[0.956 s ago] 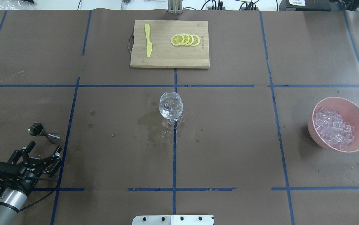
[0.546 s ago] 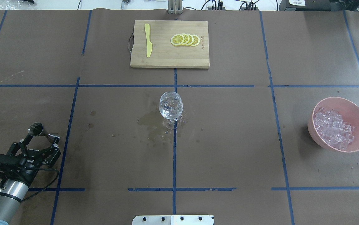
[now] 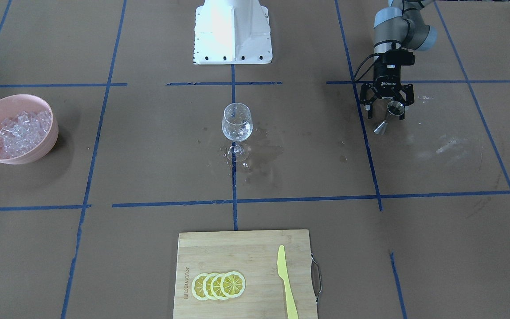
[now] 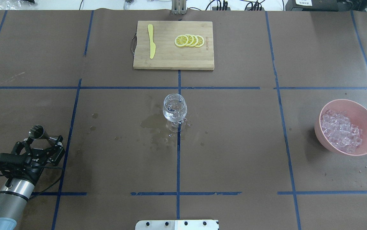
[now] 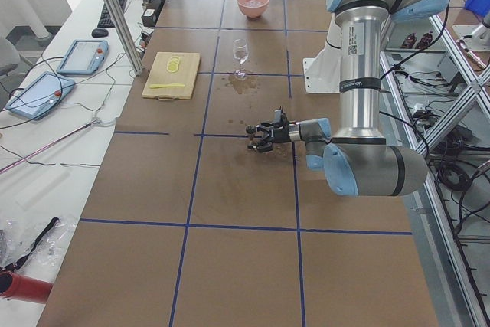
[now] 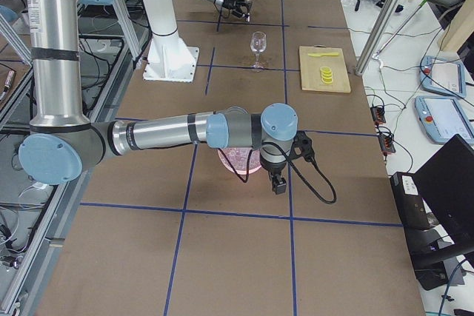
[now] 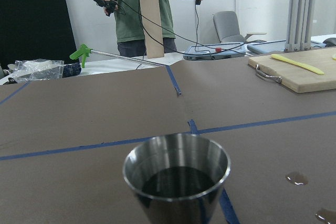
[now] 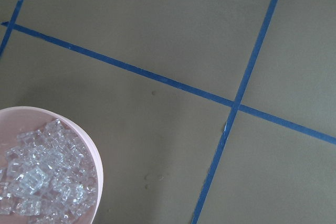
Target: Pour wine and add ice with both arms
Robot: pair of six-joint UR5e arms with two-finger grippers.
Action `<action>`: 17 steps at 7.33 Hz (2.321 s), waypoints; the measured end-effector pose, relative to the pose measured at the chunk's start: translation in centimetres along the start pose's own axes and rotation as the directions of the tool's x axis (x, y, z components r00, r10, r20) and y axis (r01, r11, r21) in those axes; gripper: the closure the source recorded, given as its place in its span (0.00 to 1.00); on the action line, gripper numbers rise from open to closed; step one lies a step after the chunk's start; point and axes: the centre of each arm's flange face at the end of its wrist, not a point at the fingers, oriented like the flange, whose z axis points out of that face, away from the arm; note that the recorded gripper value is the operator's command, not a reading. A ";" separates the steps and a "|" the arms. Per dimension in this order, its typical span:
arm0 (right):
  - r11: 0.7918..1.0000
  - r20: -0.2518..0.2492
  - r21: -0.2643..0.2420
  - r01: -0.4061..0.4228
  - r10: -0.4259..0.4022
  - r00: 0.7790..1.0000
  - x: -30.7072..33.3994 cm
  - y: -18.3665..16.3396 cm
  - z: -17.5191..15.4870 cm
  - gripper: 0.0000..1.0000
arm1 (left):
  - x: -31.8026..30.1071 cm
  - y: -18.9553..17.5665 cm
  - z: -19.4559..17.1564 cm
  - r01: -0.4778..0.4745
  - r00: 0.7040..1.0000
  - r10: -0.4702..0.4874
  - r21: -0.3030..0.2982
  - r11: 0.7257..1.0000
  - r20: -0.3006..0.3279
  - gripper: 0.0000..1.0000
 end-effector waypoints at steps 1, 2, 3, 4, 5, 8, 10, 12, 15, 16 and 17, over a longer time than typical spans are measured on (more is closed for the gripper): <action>1.000 0.000 0.000 0.000 0.000 1.000 0.0 0.0 0.0 0.00 | 0.0 0.0 0.2 0.000 1.000 0.000 0.002 1.000 0.003 0.45; 1.000 0.000 0.000 0.000 0.000 1.000 0.0 0.0 0.0 0.00 | 0.0 -0.1 0.2 0.001 1.000 -0.001 0.003 1.000 0.003 0.67; 1.000 0.000 0.001 0.001 -0.001 1.000 0.0 -0.1 -0.1 0.00 | 0.2 -0.1 0.3 0.003 1.000 -0.003 0.002 1.000 0.002 0.90; 1.000 0.000 0.002 0.002 -0.002 1.000 -0.1 -0.1 -0.1 0.00 | 0.3 -0.1 0.3 0.005 1.000 -0.005 -0.003 1.000 -0.001 1.00; 1.000 -0.001 0.002 0.002 -0.002 1.000 -0.1 -0.1 -0.1 0.00 | 0.5 -0.2 0.3 0.012 1.000 -0.012 -0.011 1.000 -0.007 1.00; 1.000 -0.001 0.003 0.002 -0.002 1.000 -0.1 -0.2 -0.1 0.00 | 0.9 -1.4 0.2 0.046 0.999 -0.046 -0.008 0.999 -0.025 1.00; 1.000 -0.002 0.006 0.005 -0.005 1.000 -0.3 -0.3 -0.3 0.00 | 1.9 -4.1 0.1 0.048 0.998 -0.047 0.016 0.999 -0.037 1.00; 1.000 -0.005 0.015 0.013 -0.013 1.000 -0.8 -0.2 -0.8 0.00 | 3.7 -7.2 -0.2 0.068 0.996 -0.066 0.042 0.997 -0.060 1.00; 1.000 -0.010 0.024 0.003 -0.003 1.000 -0.8 0.3 -1.3 0.00 | 11.7 -11.5 -0.6 0.016 0.986 -0.005 0.068 0.998 -0.169 1.00; 1.000 -0.011 0.025 -0.012 0.012 1.000 -0.5 0.7 -1.4 0.00 | 14.7 -12.3 -0.6 -0.019 0.978 0.034 0.072 0.997 -0.208 1.00; 0.999 -0.011 0.022 -0.031 0.031 0.999 -0.2 1.3 -1.2 0.00 | 17.4 -13.0 -0.6 -0.057 0.961 0.071 0.060 0.997 -0.267 1.00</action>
